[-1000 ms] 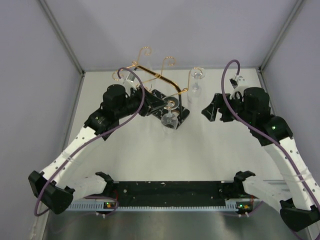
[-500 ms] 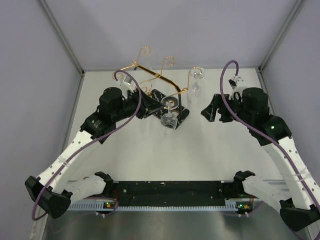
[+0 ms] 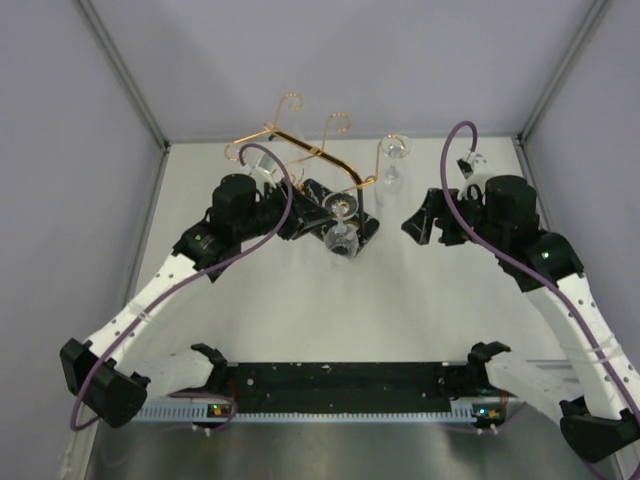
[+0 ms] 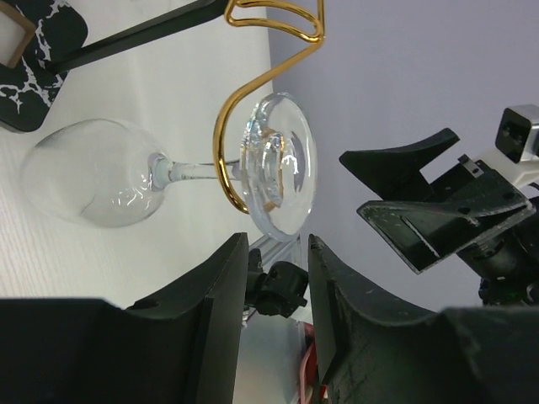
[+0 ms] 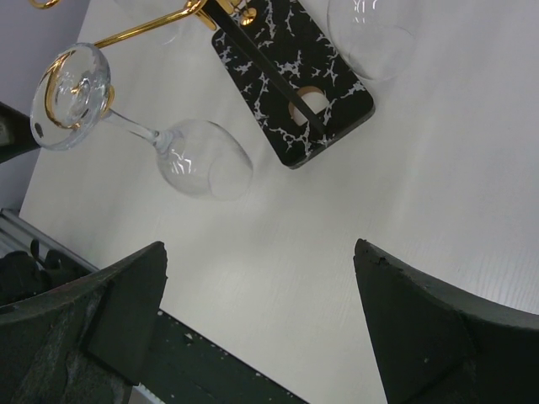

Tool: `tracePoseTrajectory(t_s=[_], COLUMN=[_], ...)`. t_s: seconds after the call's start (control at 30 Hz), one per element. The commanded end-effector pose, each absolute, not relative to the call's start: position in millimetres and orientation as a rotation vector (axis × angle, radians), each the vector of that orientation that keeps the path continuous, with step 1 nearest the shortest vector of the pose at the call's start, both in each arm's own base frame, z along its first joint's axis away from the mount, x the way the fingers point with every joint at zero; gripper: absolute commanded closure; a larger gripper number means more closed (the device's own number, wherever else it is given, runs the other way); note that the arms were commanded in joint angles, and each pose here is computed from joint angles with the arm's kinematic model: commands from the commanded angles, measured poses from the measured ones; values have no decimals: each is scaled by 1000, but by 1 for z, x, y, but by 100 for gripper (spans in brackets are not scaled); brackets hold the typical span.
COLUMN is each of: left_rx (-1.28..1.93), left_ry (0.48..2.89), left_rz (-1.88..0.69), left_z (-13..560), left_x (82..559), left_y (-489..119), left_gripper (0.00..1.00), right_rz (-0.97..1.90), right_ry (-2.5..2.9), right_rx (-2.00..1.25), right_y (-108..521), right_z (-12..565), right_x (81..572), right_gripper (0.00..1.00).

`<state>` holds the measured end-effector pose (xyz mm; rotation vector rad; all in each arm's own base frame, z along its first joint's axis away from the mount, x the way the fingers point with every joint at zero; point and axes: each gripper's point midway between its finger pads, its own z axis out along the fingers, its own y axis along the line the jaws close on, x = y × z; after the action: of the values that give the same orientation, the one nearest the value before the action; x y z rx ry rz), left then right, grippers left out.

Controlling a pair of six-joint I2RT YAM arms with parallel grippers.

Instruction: Take the wine glass off the wine glass rack

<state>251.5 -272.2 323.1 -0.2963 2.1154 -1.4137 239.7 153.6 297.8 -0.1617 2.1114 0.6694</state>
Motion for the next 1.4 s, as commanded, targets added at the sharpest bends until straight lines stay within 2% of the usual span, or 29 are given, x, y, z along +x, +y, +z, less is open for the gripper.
tracePoseTrajectory(t_s=[0.0, 0.97, 1.3, 1.37], left_rx=[-245, -249, -244, -238], left_ry=[2056, 2043, 2054, 2057], left_rz=[-1445, -1486, -1484, -1483], left_z=[341, 345, 343, 343], left_x=[260, 278, 280, 280], left_y=[-278, -282, -284, -284], left_gripper=[60, 63, 79, 86], right_rz=[676, 666, 670, 670], right_ry=[2062, 2071, 2073, 2072], right_rx=[-161, -152, -153, -152], right_y=[154, 153, 154, 154], right_z=[309, 303, 301, 301], right_x=[243, 246, 246, 246], right_gripper=[9, 9, 9, 9])
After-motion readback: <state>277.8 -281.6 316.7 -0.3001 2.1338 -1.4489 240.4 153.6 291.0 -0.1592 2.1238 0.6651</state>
